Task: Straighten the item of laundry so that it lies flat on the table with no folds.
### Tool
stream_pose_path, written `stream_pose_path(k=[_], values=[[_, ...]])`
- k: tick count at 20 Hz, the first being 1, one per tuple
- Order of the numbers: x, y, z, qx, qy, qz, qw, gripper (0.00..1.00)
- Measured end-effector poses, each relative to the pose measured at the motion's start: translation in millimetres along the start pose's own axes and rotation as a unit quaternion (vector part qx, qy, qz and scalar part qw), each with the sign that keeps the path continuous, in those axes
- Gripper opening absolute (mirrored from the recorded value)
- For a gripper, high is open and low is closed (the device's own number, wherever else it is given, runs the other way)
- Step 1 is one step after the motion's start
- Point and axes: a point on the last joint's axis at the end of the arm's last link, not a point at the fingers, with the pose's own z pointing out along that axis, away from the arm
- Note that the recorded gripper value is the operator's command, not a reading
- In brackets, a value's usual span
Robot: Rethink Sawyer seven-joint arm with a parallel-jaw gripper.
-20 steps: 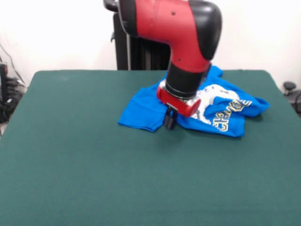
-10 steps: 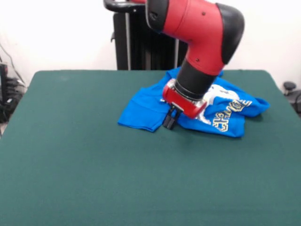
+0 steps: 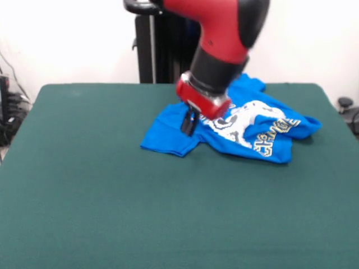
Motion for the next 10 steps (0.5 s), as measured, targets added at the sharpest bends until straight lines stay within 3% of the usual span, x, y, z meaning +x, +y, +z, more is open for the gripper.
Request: stream_pose_path(k=[6, 10], values=[[-27.6, -26.1, -56.2, -0.017, 0.011, 0.045, 0.9988, 0.0], [-37.2, -35.1, -72.4, -0.034, 0.016, 0.065, 0.9972, 0.0]])
